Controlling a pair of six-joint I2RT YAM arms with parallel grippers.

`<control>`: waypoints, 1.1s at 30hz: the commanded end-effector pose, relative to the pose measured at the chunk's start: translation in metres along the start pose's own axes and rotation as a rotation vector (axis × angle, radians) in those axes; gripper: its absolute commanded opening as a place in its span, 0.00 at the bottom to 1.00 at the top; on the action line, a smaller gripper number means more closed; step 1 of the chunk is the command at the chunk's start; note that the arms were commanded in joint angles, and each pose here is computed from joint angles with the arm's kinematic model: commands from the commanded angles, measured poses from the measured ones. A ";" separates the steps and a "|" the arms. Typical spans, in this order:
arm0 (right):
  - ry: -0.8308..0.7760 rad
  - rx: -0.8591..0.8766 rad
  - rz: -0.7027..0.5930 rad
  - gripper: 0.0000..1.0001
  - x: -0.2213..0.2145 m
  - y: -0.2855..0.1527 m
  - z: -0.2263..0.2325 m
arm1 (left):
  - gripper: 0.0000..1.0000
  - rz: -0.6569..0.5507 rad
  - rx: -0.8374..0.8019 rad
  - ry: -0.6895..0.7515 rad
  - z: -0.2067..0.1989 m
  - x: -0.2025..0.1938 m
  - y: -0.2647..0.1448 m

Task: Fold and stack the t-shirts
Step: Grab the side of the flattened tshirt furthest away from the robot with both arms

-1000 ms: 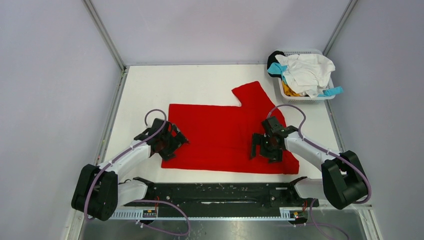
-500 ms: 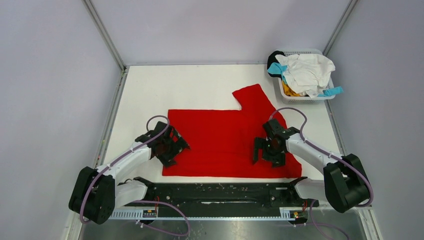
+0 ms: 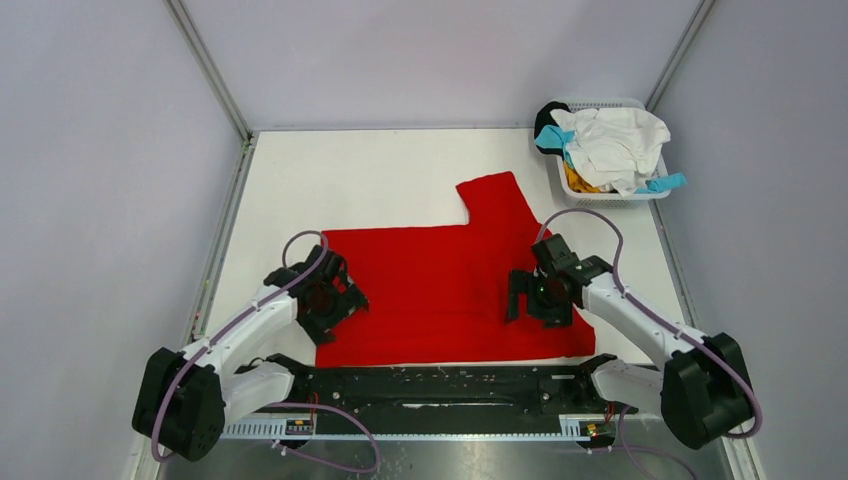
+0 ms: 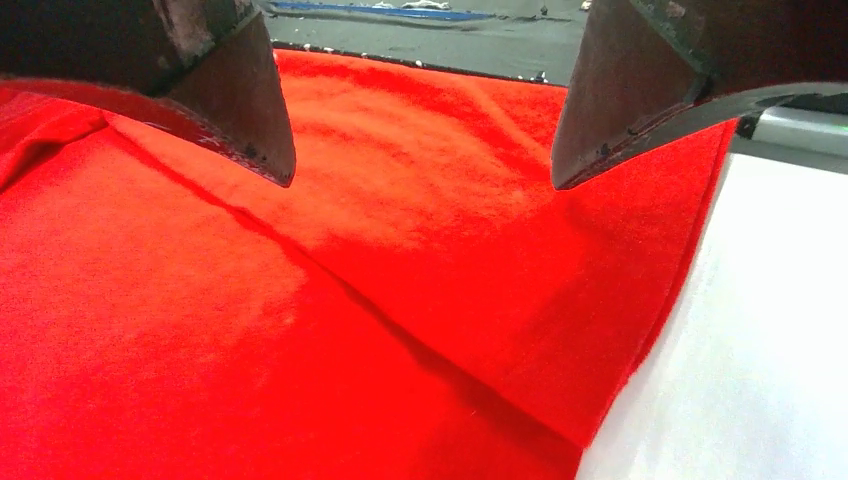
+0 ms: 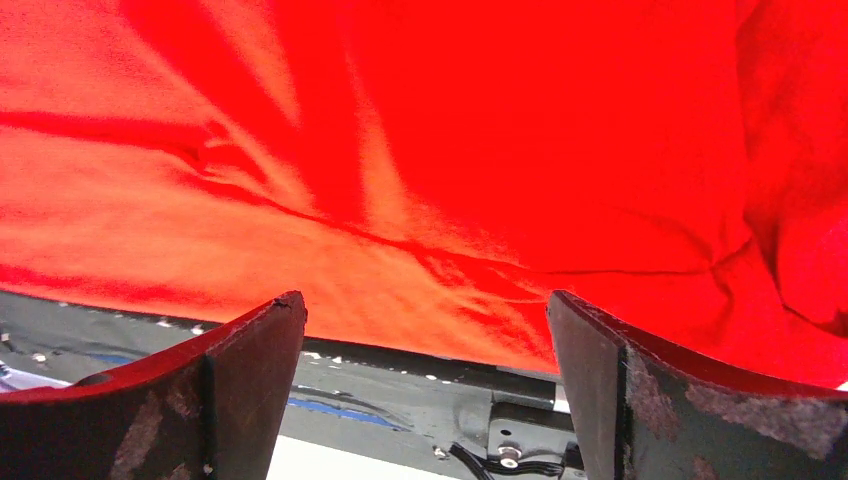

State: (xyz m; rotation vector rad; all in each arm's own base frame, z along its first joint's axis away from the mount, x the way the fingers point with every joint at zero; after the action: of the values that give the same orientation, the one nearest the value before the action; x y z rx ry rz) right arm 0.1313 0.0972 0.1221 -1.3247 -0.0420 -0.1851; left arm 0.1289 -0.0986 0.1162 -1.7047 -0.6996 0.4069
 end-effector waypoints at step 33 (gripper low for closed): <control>-0.140 0.101 -0.302 0.98 0.061 -0.034 0.034 | 0.49 -0.192 0.173 -0.014 -0.094 0.236 0.061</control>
State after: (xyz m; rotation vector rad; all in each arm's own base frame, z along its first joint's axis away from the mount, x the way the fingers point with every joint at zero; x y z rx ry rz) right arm 0.1770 0.1110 0.1620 -1.2359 -0.3145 -0.3232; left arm 0.3823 -0.0242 0.1041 -1.4402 -0.8203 0.3193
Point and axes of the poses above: each gripper's point midway between its finger pads, its own y axis out along the fingers, its own z axis along the line the jaws close on, x = y × z, the point moved 9 cm from there along -y, back along the fingers, and after that the axes turned 1 degree about y, right-handed, at the moved point
